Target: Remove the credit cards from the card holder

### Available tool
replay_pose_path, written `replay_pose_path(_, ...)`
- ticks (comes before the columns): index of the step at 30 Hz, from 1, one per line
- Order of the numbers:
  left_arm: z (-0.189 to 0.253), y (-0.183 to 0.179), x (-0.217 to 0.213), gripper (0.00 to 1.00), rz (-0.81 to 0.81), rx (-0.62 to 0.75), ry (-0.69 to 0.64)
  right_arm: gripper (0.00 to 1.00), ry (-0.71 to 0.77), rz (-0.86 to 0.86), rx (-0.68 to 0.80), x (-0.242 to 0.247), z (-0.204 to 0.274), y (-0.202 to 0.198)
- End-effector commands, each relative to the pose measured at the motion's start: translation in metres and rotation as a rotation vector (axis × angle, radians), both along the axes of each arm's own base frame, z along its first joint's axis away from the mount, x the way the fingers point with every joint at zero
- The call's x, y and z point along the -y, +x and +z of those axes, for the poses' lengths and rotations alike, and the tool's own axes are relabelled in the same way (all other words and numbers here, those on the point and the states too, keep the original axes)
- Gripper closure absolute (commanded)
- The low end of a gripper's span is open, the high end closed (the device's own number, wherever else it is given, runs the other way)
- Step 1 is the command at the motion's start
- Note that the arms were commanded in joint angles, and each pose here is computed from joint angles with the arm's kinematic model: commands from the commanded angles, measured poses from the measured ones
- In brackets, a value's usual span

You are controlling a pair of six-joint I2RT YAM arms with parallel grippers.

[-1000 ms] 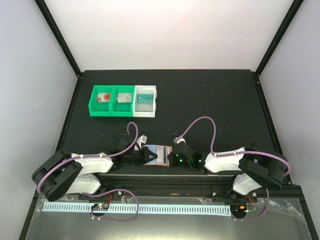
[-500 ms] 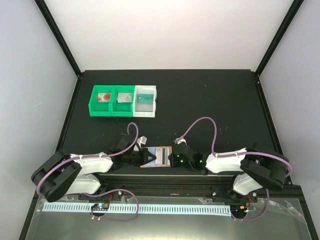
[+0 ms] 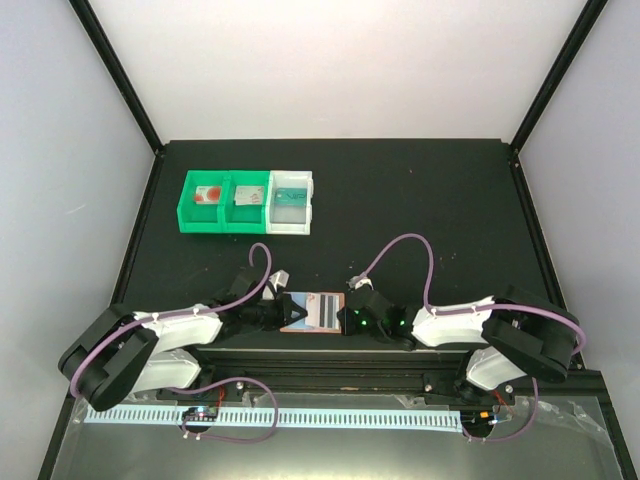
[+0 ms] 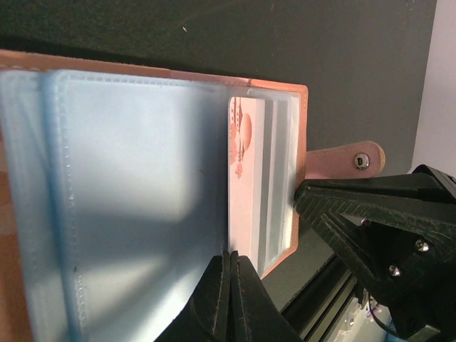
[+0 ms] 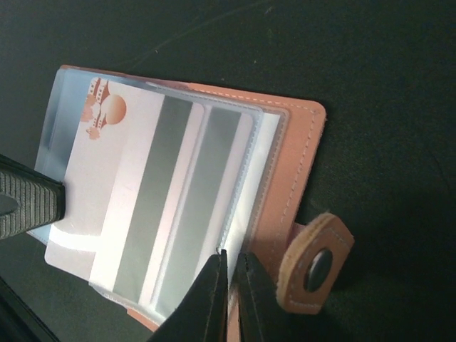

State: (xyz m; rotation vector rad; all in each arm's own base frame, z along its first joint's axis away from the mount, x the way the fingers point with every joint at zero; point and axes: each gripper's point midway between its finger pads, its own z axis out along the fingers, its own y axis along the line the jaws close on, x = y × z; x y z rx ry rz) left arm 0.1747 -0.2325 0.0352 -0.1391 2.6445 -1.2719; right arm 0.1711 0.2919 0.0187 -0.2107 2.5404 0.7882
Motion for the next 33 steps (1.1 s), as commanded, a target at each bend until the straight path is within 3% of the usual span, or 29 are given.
replay_pose_path(1, 0.006, 0.004, 0.002, 0.98, -0.022, 0.015, -0.001, 0.92, -0.060, 0.013, -0.006, 0.013, -0.001, -0.005)
replay_pose_path(11, 0.008, 0.010, 0.008, 0.98, -0.036, 0.007, 0.010, 0.87, 0.007, 0.089, 0.016, -0.025, 0.023, 0.003)
replay_pose_path(19, 0.005, 0.008, 0.005, 0.98, -0.018, -0.006, 0.009, 0.88, -0.061, 0.087, 0.037, -0.027, 0.009, 0.012)
replay_pose_path(25, 0.013, 0.008, 0.011, 0.88, -0.024, 0.006, -0.053, 0.88, -0.077, 0.081, -0.014, -0.021, -0.012, 0.004)
replay_pose_path(33, 0.013, 0.011, 0.016, 0.85, -0.022, 0.011, -0.079, 0.89, -0.075, 0.069, -0.038, -0.017, -0.018, 0.001)
